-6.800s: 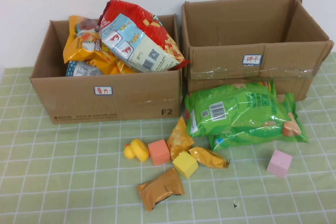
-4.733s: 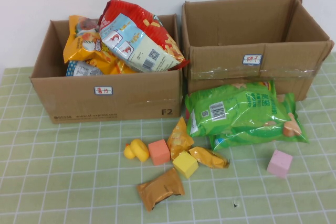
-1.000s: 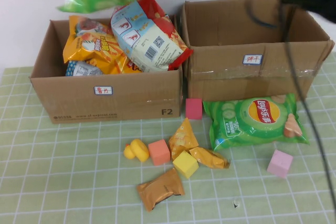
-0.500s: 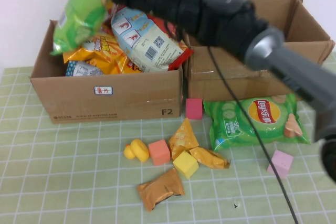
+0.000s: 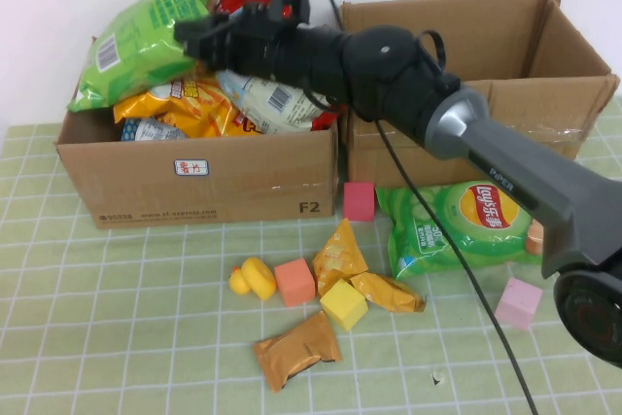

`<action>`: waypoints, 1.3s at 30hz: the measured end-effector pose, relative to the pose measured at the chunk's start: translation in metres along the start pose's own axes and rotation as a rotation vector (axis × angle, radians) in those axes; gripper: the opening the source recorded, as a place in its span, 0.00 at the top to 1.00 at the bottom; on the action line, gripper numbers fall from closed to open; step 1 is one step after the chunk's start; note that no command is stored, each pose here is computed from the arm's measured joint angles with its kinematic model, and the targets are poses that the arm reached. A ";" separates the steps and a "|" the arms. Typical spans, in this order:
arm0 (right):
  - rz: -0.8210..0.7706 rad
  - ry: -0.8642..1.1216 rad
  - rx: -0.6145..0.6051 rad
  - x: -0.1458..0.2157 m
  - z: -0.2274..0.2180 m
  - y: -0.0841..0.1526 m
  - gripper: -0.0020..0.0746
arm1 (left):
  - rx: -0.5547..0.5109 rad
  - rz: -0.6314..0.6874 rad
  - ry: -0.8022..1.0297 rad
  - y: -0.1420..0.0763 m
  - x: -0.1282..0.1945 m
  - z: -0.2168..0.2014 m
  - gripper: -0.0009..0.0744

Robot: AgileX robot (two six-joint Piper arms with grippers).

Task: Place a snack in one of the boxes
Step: Place the potato chip in the potato chip box, then pick up the biscuit

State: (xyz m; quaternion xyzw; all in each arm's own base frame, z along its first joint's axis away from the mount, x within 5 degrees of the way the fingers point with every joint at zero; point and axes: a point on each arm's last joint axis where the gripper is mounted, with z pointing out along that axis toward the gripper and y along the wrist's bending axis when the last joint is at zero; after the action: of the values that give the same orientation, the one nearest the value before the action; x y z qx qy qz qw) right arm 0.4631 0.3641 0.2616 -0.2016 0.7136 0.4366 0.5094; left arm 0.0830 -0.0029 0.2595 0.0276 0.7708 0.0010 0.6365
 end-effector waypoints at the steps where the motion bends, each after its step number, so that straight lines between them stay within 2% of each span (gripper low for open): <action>1: 0.009 0.030 0.000 0.003 0.000 0.000 0.70 | 0.000 0.000 0.000 0.000 0.000 0.000 0.99; 6: -0.045 0.247 0.052 0.019 -0.004 -0.002 0.38 | 0.000 0.002 -0.004 0.000 0.000 0.000 0.99; 9: -0.116 0.376 0.133 0.018 -0.014 -0.003 0.31 | 0.000 0.002 -0.004 0.000 0.000 0.000 0.99; 13: -0.138 0.468 0.205 -0.007 -0.036 0.009 0.30 | 0.000 0.000 -0.004 0.000 0.000 0.000 0.99; 15: -0.122 0.465 0.220 -0.029 -0.051 0.020 0.32 | 0.001 -0.001 0.003 0.000 0.000 0.000 0.99; 17: -0.121 0.445 0.224 -0.052 -0.066 0.033 0.40 | 0.003 -0.001 0.026 0.000 0.001 0.000 0.99; 20: -0.169 0.457 0.243 -0.087 -0.100 0.057 0.62 | 0.014 -0.008 0.102 -0.001 -0.002 -0.003 0.99; 23: -0.249 0.518 0.324 -0.112 -0.136 0.074 0.85 | 0.038 -0.045 0.182 -0.003 -0.007 -0.005 0.99; 25: -0.290 0.561 0.414 -0.125 -0.158 0.079 0.91 | 0.072 -0.100 0.266 -0.006 -0.011 -0.004 0.99; 29: -0.358 0.599 0.608 -0.142 -0.199 0.082 0.95 | 0.199 -0.146 0.410 -0.018 -0.025 0.006 0.99; 34: -0.382 0.666 0.712 -0.136 -0.237 0.079 0.96 | 0.433 -0.100 0.518 -0.035 -0.051 0.036 0.99; 39: -0.385 0.648 0.825 -0.125 -0.284 0.073 0.96 | 0.619 -0.068 0.592 -0.047 -0.064 0.078 0.99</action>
State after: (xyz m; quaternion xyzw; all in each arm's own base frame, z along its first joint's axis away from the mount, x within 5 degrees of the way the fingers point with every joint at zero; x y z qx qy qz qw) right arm 0.3031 0.1486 0.4334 -0.2361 0.8958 -0.0642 0.3711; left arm 0.1693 -0.0552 0.3056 0.1902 0.8847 -0.2434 0.3492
